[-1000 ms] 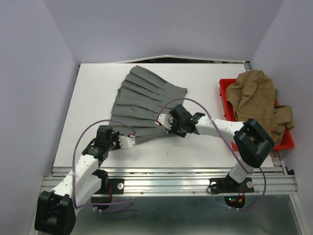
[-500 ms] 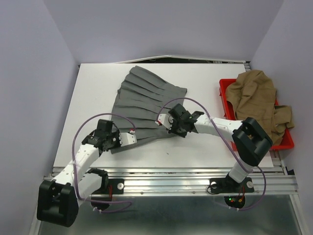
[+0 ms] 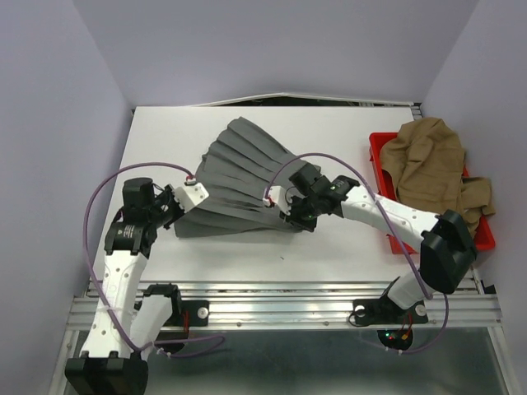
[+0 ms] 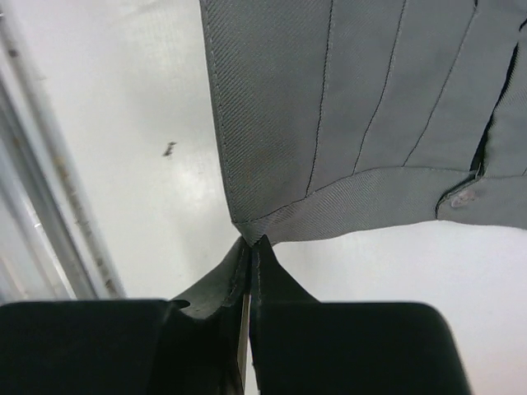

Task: Fold and stack the skirts
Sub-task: Fold the skirt

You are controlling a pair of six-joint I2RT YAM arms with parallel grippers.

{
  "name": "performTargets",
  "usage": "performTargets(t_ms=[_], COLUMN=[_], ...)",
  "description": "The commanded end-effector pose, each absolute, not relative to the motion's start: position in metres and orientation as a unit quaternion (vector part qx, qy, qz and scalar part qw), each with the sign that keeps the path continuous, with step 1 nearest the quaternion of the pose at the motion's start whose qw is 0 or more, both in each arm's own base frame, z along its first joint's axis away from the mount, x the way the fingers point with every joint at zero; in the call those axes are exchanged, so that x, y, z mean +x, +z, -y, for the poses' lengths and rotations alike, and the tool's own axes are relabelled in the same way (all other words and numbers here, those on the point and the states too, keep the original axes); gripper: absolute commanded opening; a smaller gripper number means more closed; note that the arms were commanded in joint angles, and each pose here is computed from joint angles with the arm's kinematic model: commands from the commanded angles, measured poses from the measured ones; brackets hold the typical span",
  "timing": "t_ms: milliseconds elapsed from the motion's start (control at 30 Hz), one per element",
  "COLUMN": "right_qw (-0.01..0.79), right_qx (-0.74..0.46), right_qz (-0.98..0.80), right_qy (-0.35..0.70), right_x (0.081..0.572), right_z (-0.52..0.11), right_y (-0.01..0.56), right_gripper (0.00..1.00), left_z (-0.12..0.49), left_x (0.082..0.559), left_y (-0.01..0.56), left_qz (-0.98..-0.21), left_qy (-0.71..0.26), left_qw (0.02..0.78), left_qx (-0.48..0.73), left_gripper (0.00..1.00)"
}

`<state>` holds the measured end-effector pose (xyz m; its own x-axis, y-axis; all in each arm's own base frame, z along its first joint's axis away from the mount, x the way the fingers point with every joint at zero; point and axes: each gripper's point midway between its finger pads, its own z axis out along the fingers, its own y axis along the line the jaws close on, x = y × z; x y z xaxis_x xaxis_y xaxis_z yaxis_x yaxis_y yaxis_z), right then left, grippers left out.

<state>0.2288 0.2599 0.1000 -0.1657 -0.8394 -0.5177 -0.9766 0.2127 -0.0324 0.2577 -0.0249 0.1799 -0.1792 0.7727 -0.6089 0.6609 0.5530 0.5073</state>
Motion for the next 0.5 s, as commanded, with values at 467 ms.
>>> performTargets(t_ms=[467], right_qw=[0.152], right_qx=[-0.594], right_qz=[-0.718], right_qy=[0.329], right_x=[0.158], right_z=[-0.279], right_y=[0.158], right_gripper=[0.01], left_z=[0.020], left_x=[0.285], left_y=[0.336], left_qz=[-0.719], left_qy=[0.103], left_qw=[0.601], left_qx=[0.333], left_gripper=[0.00])
